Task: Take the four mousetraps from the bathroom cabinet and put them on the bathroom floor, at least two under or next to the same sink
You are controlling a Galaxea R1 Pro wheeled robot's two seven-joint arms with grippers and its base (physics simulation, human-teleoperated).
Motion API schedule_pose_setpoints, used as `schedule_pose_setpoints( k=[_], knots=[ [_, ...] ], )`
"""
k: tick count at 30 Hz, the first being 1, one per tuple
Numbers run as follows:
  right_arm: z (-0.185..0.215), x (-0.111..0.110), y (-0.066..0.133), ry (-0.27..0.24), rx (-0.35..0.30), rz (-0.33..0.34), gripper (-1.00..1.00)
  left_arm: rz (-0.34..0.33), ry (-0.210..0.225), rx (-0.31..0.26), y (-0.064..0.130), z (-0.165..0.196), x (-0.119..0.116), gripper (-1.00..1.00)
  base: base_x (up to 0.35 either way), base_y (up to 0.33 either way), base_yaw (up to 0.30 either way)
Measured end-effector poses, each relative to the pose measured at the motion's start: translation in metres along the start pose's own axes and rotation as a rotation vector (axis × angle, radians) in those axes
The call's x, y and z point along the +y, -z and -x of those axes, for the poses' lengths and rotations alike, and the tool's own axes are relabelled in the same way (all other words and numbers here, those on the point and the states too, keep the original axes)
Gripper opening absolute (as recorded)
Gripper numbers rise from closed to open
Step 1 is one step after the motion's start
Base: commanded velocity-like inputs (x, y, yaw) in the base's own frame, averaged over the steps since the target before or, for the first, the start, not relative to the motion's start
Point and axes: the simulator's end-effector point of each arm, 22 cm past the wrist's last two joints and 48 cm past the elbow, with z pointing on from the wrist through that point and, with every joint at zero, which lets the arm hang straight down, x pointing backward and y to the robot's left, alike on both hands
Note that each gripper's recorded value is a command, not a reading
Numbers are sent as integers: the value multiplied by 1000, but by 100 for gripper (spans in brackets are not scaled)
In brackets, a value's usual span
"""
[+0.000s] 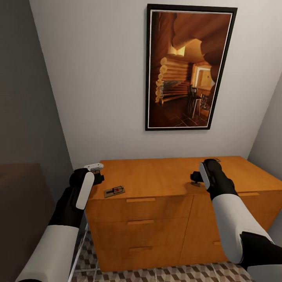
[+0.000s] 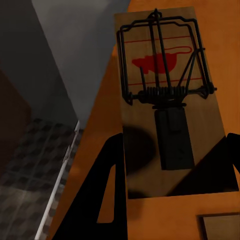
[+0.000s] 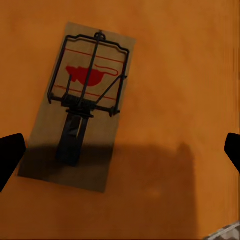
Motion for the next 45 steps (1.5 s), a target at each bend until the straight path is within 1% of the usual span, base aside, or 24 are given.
schedule_pose_setpoints(
  k=[6, 21, 28, 36, 45],
  knots=[
    [0, -1, -1, -1, 0, -1, 100, 0, 0, 0, 0, 0, 0, -100, 0, 0, 0],
    [2, 3, 2, -5, -5, 13, 100, 0, -1, 1, 0, 0, 0, -100, 0, 0, 0],
    [1, 10, 2, -8, -4, 36, 100, 0, -1, 1, 0, 0, 0, -100, 0, 0, 0],
    [0, 19, 3, -28, 5, 83, 100, 0, -1, 1, 0, 0, 0, -100, 0, 0, 0],
    [0, 22, 3, -36, 5, 98, 100, 0, 0, 2, 0, 0, 0, -100, 0, 0, 0]
  ],
)
